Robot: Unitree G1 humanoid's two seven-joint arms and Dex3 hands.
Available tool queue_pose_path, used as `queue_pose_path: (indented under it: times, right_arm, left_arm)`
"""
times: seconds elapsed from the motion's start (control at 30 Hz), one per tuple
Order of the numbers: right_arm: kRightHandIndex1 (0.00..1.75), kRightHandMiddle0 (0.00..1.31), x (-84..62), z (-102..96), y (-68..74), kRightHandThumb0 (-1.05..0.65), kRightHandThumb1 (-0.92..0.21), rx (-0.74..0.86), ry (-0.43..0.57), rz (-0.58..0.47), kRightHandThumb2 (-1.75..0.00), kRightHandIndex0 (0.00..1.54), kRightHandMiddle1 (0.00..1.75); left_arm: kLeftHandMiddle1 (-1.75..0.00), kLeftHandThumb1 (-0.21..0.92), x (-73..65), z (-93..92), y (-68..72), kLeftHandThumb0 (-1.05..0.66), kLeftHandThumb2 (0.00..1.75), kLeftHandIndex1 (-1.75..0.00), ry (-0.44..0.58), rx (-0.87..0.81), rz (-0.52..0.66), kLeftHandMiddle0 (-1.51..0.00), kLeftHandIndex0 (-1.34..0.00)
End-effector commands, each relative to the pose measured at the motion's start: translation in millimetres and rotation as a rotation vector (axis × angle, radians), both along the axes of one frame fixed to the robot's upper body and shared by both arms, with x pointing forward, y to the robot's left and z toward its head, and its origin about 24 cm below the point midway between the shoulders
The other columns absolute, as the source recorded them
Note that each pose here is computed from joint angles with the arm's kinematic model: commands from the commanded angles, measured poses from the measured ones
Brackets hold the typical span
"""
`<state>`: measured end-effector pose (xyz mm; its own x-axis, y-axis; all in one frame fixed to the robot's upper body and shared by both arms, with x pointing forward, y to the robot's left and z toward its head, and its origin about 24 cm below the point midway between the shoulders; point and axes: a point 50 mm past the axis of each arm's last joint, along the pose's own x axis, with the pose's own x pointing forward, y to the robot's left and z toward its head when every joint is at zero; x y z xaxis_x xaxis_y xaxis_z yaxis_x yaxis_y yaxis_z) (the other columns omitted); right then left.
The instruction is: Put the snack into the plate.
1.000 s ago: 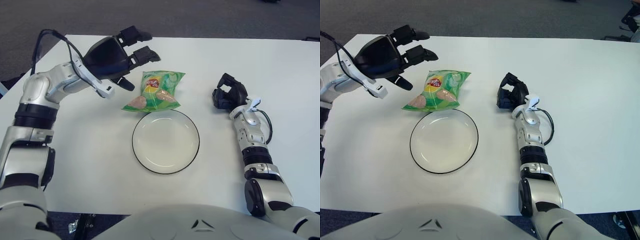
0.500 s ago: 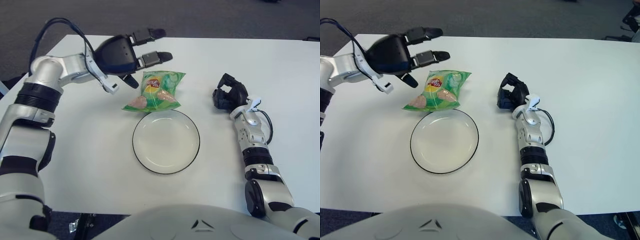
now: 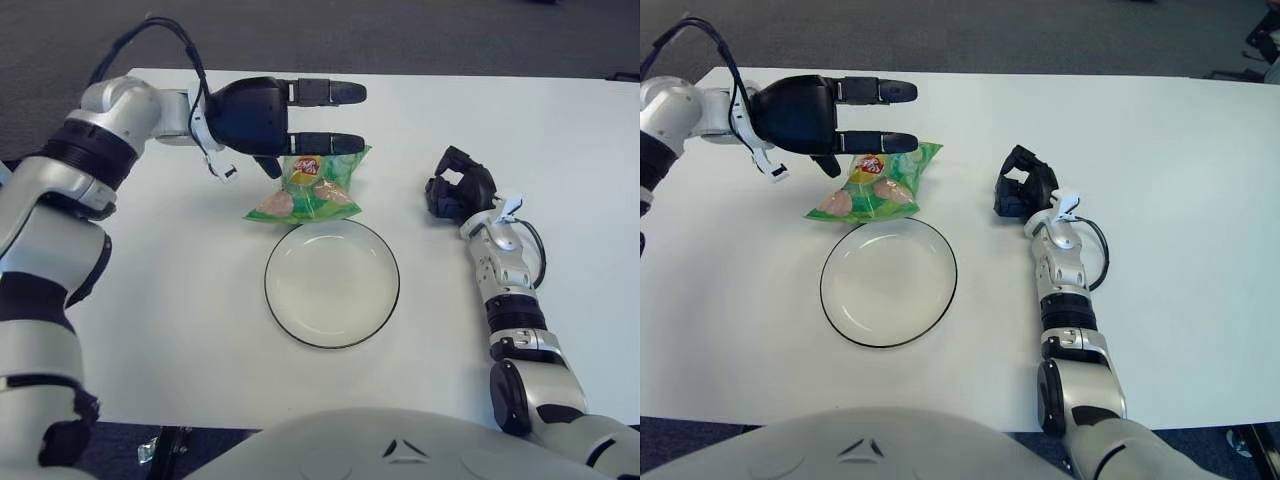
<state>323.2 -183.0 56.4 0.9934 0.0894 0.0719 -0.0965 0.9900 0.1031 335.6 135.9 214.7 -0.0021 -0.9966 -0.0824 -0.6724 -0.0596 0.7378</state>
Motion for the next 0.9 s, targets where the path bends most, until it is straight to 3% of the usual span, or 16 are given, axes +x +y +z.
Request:
queue_pose_path:
  times: [0.0,0.37,0.87]
  right_arm:
    - [1.75,0.71,-20.2,-42.2,0.9,-0.53,-0.20,0.030,0.184,-0.005,-1.46,1.34,1.75]
    - [1.75,0.71,-20.6,-41.7,1.3,-0.53,-0.21,0.031,0.180,0.000,-1.45,1.34,1.75]
    - [1.75,0.70,-21.0,-41.9,0.1,-0.52,-0.21,0.044,0.183,0.000,-1.45,1.34,1.75]
  left_arm:
    - [0.00,0.64,1.2,-2.2,-5.6,-0.25,1.08,-0.01,0.025,0.063,-0.013,0.00,0.00]
    - [0.00,0.56,0.8,-7.8,-13.3,-0.06,1.25,0.00,0.079,0.162,-0.033,0.00,0.00]
    - [0.00,0.48,7.1,-28.3,-20.2,-0.24,1.12,0.00,0.111,0.278,0.000,0.00,0.00]
